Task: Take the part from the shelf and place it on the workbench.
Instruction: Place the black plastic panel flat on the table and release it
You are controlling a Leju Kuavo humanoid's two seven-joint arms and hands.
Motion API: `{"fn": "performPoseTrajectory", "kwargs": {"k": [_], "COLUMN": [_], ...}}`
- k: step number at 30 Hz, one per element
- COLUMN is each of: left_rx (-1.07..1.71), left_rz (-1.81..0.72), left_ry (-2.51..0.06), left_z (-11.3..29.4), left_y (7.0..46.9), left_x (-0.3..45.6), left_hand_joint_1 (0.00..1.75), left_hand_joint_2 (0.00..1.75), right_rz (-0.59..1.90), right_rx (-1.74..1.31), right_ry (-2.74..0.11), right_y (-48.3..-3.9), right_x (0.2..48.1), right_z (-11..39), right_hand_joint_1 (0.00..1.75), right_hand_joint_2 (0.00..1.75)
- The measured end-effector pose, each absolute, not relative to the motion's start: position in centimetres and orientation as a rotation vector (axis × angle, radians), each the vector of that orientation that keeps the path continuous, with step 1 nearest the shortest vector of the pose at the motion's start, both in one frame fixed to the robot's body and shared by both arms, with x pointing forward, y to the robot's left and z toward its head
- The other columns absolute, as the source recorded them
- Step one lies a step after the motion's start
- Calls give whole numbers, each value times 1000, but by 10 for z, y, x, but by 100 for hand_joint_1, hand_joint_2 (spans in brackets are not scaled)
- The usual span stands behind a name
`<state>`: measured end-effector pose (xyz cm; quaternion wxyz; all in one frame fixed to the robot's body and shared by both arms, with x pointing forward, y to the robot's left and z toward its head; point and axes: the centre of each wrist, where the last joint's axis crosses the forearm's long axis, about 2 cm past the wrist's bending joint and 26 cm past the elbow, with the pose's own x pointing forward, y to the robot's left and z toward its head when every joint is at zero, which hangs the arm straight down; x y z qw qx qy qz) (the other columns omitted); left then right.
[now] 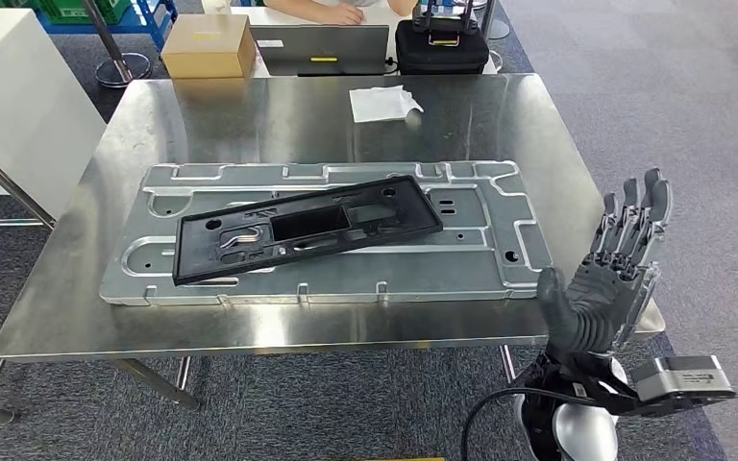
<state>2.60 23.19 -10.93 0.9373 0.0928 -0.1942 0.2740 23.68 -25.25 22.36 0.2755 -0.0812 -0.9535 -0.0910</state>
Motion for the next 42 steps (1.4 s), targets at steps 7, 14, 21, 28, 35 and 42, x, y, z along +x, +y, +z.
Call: {"fn": "performPoseTrajectory", "kwargs": {"k": [7, 14, 21, 28, 35, 42], "left_rx": [191, 197, 222, 230, 218, 204], "left_rz": [590, 609, 635, 643, 641, 629], "left_ry": [-391, -377, -365, -374, -384, -393], "left_z": [-109, -108, -106, -105, -104, -102], "left_y": [226, 220, 211, 204, 197, 190], "left_x": [26, 27, 27, 26, 27, 29], "left_hand_joint_1": [0, 0, 0, 0, 0, 0], "left_hand_joint_2": [0, 0, 0, 0, 0, 0], "right_rz": [-250, -251, -218, -144, -70, -12], "right_rx": [-313, -407, -532, -639, -705, -756], "right_ry": [-2474, -2389, -2316, -2229, -2161, -2061], "right_y": [-277, -303, -323, -327, -328, -331], "right_x": [221, 215, 214, 205, 195, 188], "right_z": [203, 186, 170, 149, 135, 121], "right_hand_joint_1": [0, 0, 0, 0, 0, 0], "right_hand_joint_2": [0, 0, 0, 0, 0, 0]}}
